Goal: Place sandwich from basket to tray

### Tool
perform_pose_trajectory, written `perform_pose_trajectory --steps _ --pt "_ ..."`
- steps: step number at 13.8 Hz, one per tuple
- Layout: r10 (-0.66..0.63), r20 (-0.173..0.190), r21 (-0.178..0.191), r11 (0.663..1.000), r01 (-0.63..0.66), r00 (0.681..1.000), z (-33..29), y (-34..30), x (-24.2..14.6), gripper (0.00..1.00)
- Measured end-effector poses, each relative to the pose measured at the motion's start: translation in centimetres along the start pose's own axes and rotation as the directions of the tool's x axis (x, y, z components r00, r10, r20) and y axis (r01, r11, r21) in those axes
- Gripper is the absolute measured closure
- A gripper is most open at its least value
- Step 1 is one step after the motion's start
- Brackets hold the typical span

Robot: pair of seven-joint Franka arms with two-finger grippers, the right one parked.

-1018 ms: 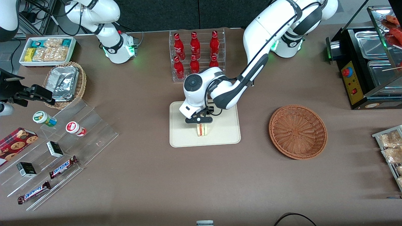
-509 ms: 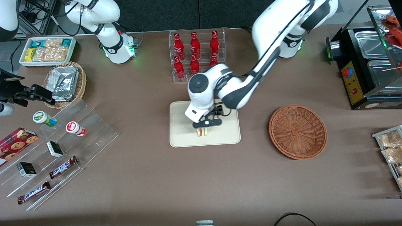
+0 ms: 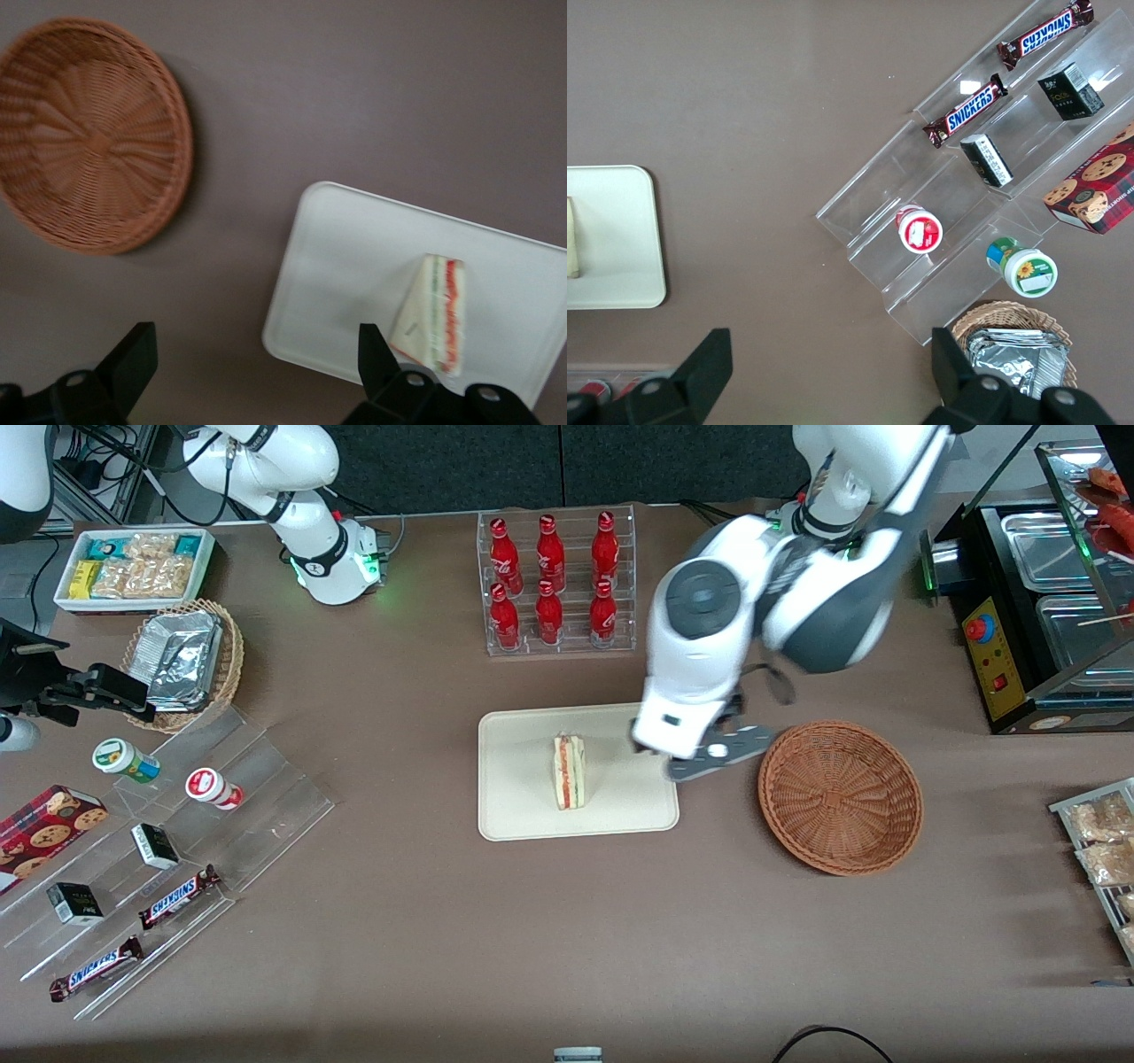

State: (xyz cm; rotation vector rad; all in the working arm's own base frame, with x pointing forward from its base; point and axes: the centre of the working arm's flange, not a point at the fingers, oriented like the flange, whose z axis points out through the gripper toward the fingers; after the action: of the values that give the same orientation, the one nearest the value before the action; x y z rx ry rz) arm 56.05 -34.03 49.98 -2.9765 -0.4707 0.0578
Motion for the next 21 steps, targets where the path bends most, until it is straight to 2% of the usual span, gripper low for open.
perform_pose_trajectory --steps 2,7,9,13,17,21 --pt "0.043 0.032 0.022 0.999 -0.043 0.999 -1.7 -5.0 2.6 0.0" --pt "0.199 0.098 -0.003 0.98 -0.2 0.975 -5.9 -18.3 7.4 0.0" --pt "0.258 0.109 -0.029 0.966 -0.256 0.96 -7.3 -22.7 8.2 0.0" --pt "0.355 0.115 -0.048 0.935 -0.352 0.928 -9.0 -29.3 8.8 0.0" --pt "0.403 0.116 -0.066 0.915 -0.398 0.908 -9.4 -31.7 7.8 0.0" --pt "0.411 0.12 -0.069 0.912 -0.405 0.904 -9.2 -32.1 7.7 0.0"
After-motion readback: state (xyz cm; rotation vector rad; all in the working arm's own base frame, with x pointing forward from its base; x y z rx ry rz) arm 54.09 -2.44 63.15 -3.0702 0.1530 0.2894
